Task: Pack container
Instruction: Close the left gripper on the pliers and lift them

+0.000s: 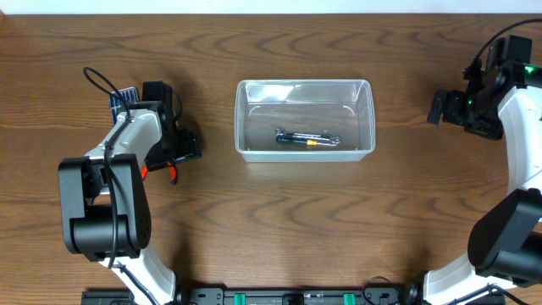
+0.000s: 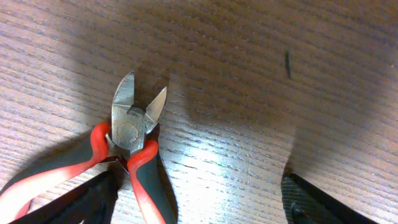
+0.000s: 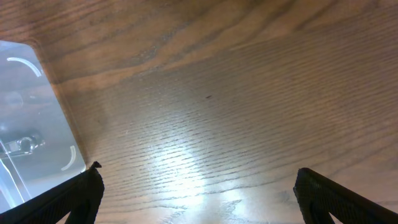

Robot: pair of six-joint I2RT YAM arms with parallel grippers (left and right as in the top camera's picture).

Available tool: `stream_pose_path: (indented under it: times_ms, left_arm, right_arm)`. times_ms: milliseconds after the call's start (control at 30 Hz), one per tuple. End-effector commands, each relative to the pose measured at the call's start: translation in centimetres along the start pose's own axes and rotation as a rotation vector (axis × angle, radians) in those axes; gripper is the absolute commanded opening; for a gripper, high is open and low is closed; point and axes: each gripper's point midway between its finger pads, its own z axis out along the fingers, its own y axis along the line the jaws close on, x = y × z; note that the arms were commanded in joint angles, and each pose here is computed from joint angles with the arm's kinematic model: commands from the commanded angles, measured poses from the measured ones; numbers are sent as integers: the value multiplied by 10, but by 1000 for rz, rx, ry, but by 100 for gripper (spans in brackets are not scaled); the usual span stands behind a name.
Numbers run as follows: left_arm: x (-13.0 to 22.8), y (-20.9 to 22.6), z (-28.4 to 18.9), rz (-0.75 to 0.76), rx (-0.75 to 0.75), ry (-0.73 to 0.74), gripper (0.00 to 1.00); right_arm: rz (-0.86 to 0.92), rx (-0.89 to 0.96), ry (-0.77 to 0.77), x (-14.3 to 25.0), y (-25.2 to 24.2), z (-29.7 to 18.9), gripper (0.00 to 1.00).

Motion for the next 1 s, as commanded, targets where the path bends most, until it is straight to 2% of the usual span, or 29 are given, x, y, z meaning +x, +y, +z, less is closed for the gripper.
stream_pose_path:
  times_ms: [0,200,467,667,900,967]
  left_arm:
    - [21,7,20,-14,-21,79,75]
    - [21,7,20,-14,-21,79,63]
    - [21,7,20,-14,-21,78,42]
    - [21,7,20,-14,-21,78,33]
    - [21,7,20,-14,-21,78,29]
    - [21,7,20,-14,-21,78,23]
  right_arm:
    - [-19,-7,11,3,4,3,99]
    - [-19,-7,14,3,4,3,99]
    - [-19,-7,14,3,4,3,99]
    - [-19,-7,14,3,3,3,99]
    - [-19,-7,14,3,3,3,99]
    - [-19,-7,14,3,3,3,99]
